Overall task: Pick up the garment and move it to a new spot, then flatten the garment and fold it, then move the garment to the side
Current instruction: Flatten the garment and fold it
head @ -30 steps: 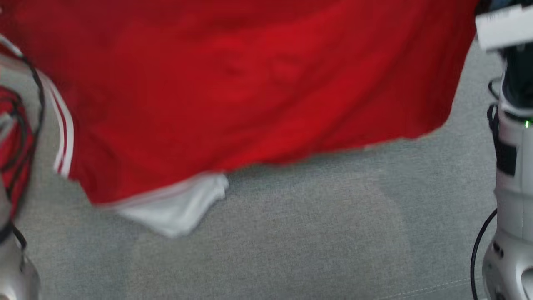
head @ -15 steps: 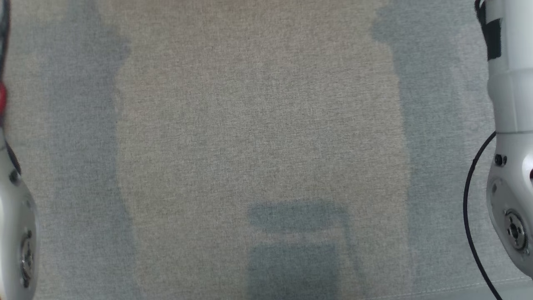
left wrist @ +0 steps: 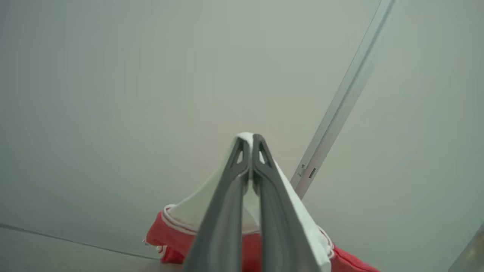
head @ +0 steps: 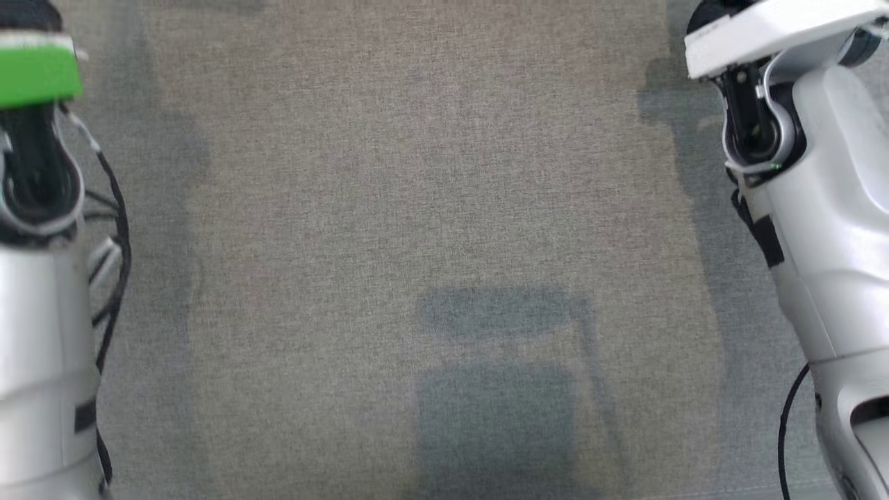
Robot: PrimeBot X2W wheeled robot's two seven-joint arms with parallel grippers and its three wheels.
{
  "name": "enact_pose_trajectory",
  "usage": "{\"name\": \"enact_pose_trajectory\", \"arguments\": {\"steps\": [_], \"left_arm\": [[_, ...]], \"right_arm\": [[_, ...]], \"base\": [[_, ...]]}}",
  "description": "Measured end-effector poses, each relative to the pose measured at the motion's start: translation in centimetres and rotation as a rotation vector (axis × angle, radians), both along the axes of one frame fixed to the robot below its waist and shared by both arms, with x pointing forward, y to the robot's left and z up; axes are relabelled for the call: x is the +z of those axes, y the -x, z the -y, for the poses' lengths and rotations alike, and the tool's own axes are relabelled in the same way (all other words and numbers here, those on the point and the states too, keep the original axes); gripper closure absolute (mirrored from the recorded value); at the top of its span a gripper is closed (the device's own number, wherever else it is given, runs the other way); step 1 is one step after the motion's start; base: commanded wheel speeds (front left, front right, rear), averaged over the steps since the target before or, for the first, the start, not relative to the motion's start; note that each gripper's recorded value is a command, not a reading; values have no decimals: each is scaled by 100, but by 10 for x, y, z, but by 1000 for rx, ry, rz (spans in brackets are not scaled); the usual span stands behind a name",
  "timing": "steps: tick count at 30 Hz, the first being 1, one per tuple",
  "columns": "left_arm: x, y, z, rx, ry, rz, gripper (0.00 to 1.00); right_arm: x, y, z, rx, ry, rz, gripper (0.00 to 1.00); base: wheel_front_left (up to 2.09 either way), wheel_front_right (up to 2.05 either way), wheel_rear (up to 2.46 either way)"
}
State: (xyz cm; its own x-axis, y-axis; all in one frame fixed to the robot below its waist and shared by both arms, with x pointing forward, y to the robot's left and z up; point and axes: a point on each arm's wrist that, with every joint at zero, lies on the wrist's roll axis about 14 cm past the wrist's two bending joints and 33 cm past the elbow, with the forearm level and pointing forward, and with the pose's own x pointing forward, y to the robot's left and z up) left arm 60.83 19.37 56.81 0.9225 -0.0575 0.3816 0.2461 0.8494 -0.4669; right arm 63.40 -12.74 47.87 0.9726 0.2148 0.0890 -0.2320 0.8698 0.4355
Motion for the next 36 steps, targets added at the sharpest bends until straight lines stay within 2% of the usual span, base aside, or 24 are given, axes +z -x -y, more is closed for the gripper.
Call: {"name": "enact_pose_trajectory", "arguments": {"steps": [6,13,19,25,30,36], "left_arm": [[-10,60,3,-23,54,-21,100],[-44,115,12,-25,58,-156,100],[-66,155,6,9,48,-260,100],[-82,199,0,65,82,-345,100],[-87,235,-1,88,95,-383,100],[-78,267,11,52,101,-373,100]], "right_arm": [[3,38,11,-13,-103,-6,100],[-6,78,20,-27,-112,-42,100],[-8,111,24,-50,-141,-70,100],[-7,151,31,-80,-152,-88,100],[-6,190,36,-105,-171,-103,100],[1,232,44,-127,-188,-110,100]], "base": [[0,0,0],[0,0,0],[0,0,0],[0,0,0],[0,0,0],[0,0,0]]}}
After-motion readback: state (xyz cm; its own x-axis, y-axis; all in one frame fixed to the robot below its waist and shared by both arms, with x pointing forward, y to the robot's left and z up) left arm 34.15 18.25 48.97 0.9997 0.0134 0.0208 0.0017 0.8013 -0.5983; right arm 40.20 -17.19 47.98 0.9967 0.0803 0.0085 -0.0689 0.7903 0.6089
